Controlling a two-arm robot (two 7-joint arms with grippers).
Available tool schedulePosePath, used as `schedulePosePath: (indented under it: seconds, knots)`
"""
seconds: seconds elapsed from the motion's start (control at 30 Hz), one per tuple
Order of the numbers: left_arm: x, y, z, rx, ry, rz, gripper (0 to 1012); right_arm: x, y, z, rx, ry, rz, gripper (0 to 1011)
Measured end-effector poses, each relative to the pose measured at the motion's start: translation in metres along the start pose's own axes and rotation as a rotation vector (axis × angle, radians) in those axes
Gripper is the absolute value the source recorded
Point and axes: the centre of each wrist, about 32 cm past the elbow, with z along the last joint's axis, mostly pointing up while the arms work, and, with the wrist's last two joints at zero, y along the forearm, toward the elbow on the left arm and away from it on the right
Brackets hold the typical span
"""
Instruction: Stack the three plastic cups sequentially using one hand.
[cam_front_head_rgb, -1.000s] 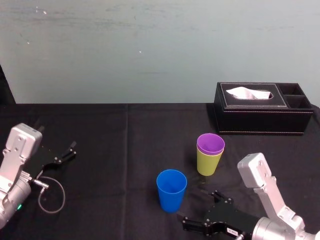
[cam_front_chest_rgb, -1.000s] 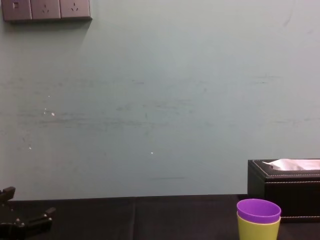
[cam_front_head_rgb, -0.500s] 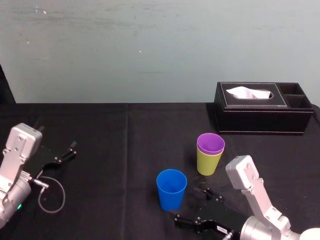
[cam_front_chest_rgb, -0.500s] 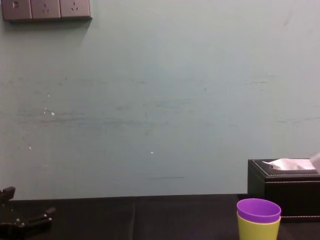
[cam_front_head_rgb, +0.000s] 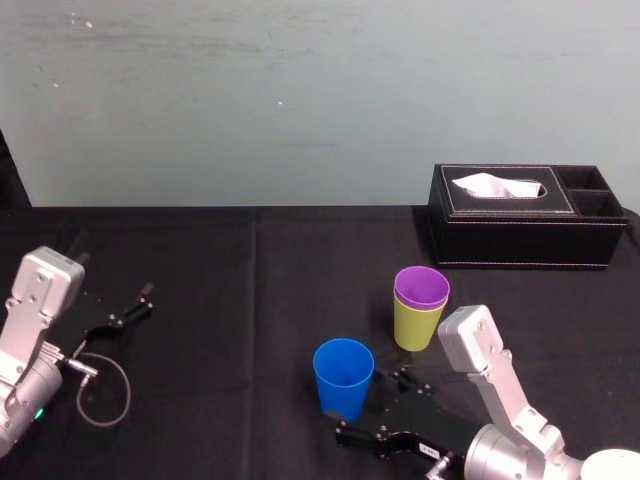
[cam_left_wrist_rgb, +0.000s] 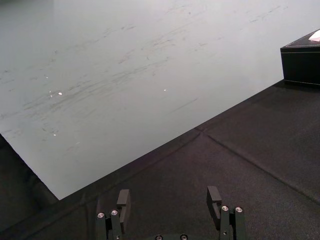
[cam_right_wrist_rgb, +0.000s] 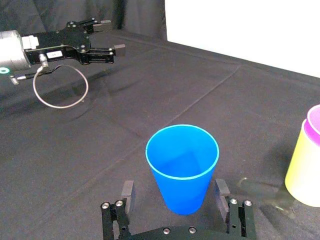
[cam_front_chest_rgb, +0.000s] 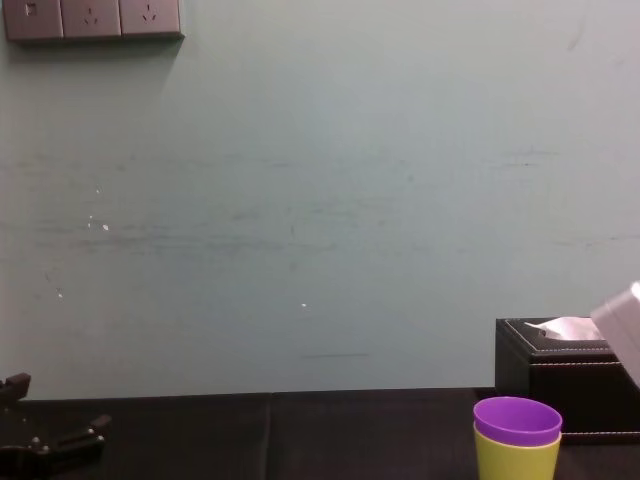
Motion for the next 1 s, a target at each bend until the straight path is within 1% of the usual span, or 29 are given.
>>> schedulePosePath:
  seconds: [0.27,0.6,1.0]
  knots:
    - [0.0000,0.000,0.000,0.000,0.000,0.000,1000,-0.0021,0.007,0.003,0.004,-0.007,0.000,1004]
    - [0.0000,0.000,0.000,0.000,0.000,0.000,1000,-0.0011,0.015,0.004,0.003,0.005,-0.015,1004]
    - [0.0000,0.000,0.000,0.000,0.000,0.000,1000,-0.0010,0.017,0.002,-0.001,0.012,-0.043,1004]
